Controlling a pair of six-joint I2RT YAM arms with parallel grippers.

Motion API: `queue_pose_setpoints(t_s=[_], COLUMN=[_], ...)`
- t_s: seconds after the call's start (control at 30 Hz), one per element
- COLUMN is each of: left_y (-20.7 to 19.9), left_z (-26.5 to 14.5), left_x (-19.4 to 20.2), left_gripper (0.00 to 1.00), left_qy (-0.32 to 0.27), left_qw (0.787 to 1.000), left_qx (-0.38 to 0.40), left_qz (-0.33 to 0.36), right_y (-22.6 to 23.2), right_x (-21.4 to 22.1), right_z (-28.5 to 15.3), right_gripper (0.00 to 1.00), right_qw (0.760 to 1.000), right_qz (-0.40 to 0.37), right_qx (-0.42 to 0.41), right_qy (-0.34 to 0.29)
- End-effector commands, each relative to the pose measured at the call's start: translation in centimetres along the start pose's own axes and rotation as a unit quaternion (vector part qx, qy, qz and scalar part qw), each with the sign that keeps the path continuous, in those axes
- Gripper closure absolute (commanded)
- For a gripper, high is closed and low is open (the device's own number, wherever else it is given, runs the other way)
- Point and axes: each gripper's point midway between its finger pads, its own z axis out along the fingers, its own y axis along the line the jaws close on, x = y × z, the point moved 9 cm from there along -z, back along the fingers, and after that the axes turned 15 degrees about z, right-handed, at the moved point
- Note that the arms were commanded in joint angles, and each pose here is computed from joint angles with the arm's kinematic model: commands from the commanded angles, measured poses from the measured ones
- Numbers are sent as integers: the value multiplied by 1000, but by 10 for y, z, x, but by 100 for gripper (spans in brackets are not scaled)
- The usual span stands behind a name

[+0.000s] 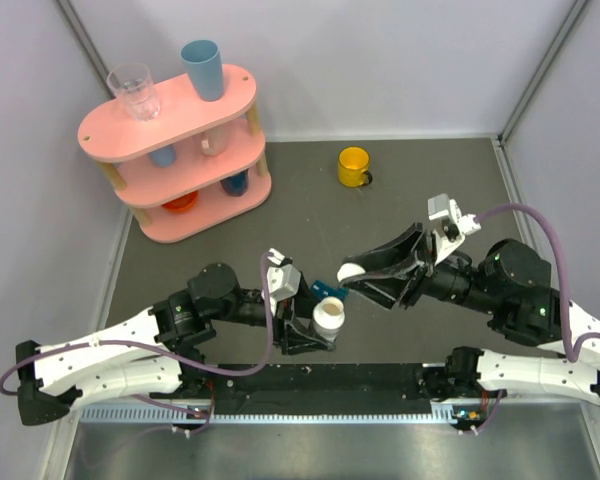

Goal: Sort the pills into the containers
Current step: Unscrew the lid of the pill bottle.

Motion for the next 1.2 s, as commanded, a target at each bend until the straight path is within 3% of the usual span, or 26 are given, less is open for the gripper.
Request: queue_pose_setpoints(t_s=[0.0, 0.23, 0.53, 1.17], left_y=[11, 20, 26, 32], left_z=[-8, -13, -6, 3], left_x=[3, 12, 7, 2], left_gripper=[100, 100, 100, 100], left_qy=[28, 72, 59, 61], left_qw=[996, 988, 988, 987], left_qx=[-80, -136, -142, -146], left_qz=[8, 8, 8, 6], right_y=[-29, -46, -44, -42], right_x=[-2, 13, 24, 36], right_z=[-14, -14, 7, 8], right_gripper=[100, 100, 100, 100], right_qw=[983, 969, 977, 982], right_qz=[17, 14, 26, 22], right_qx=[177, 244, 205, 168], right_qy=[-48, -12, 44, 86])
